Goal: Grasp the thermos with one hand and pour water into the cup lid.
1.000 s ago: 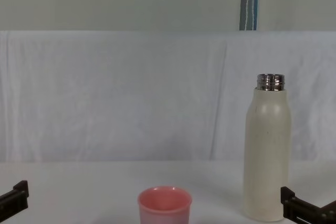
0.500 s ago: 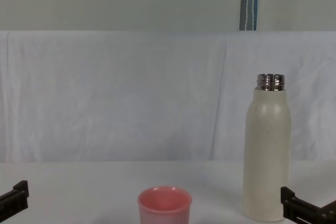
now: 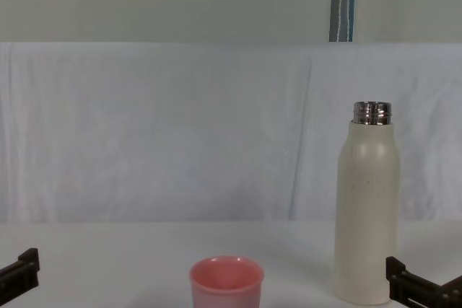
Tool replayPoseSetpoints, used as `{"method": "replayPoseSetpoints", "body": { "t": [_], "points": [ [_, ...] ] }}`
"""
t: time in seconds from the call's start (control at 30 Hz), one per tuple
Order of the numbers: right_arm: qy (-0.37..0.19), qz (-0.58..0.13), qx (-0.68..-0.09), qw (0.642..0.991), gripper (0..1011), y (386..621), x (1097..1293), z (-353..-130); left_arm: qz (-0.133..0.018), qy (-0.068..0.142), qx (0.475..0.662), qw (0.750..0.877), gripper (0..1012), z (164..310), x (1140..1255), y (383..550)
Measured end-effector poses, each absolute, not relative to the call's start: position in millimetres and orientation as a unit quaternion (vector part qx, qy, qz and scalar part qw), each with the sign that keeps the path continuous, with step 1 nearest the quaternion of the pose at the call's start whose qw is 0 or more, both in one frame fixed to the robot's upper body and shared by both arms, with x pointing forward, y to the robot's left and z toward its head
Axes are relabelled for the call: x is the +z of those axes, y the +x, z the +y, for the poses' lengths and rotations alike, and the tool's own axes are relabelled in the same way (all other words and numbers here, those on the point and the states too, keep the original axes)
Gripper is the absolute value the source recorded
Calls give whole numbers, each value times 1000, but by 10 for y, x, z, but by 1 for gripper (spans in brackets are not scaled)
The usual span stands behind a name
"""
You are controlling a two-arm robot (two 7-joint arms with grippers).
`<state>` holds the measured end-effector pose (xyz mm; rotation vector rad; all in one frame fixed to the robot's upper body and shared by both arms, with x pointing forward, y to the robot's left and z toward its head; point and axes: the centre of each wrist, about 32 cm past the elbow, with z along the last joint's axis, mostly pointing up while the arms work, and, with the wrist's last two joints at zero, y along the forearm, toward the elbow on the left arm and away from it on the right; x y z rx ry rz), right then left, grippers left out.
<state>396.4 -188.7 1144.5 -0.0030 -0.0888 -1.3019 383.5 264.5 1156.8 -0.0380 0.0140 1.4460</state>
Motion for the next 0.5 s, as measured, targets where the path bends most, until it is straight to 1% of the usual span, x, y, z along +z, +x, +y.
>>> {"method": "replayPoseSetpoints", "body": {
  "t": [0.5],
  "points": [
    [-1, -41, -606, 795, 1001, 3964, 11445, -1887, 6, -17, 662, 750, 1001, 2645, 11568, 3835]
  ]
}}
